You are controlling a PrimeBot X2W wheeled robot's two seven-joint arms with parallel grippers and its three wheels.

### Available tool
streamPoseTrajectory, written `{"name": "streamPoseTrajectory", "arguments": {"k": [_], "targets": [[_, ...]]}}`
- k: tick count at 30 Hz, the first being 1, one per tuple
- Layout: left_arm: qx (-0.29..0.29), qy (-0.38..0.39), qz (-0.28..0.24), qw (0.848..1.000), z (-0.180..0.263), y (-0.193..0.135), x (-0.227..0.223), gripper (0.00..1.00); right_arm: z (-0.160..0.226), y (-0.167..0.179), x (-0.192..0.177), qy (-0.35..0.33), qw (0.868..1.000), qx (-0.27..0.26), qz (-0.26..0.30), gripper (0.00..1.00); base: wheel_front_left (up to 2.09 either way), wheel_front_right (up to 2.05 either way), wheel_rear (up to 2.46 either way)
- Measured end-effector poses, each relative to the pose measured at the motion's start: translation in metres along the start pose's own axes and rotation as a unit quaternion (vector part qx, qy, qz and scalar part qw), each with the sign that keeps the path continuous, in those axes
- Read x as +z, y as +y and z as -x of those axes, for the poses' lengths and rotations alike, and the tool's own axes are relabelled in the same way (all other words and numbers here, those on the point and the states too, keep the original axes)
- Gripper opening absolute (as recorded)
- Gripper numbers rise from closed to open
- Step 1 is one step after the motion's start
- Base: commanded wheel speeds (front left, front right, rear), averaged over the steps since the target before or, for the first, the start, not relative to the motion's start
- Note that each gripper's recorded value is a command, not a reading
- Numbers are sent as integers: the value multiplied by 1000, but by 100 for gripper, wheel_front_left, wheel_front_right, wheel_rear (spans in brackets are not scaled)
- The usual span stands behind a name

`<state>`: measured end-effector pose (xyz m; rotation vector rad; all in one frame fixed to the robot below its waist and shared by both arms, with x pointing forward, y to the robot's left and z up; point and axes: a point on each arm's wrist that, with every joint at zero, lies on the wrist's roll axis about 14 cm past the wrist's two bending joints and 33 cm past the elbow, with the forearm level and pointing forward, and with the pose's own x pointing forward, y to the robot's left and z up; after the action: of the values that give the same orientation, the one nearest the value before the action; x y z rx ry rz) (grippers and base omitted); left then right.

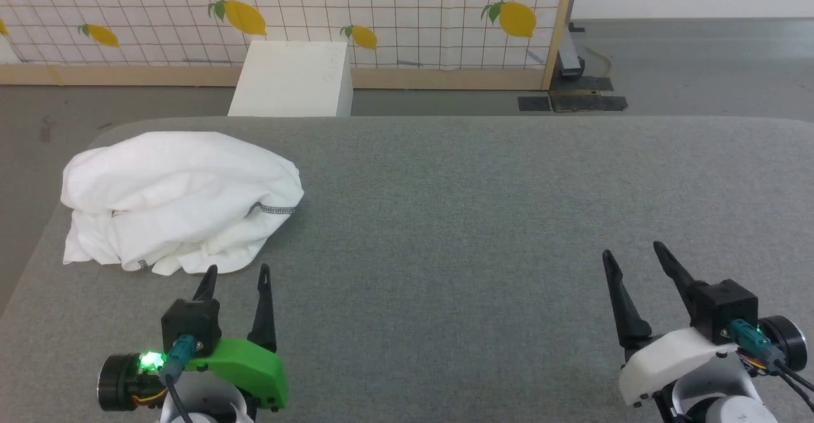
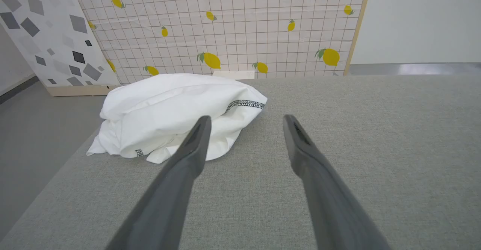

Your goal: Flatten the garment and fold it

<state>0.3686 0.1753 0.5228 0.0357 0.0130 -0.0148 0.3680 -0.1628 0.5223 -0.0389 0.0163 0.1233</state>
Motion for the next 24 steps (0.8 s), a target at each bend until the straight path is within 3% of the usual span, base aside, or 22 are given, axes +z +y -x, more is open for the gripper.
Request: {"name": "streamPoseTrajectory", "arguments": {"k": [24], "targets": [[4,-26,5,1000,2,0,7,100,2,-14,1,-18,999,-22,-31,100,0,0,0]]}}
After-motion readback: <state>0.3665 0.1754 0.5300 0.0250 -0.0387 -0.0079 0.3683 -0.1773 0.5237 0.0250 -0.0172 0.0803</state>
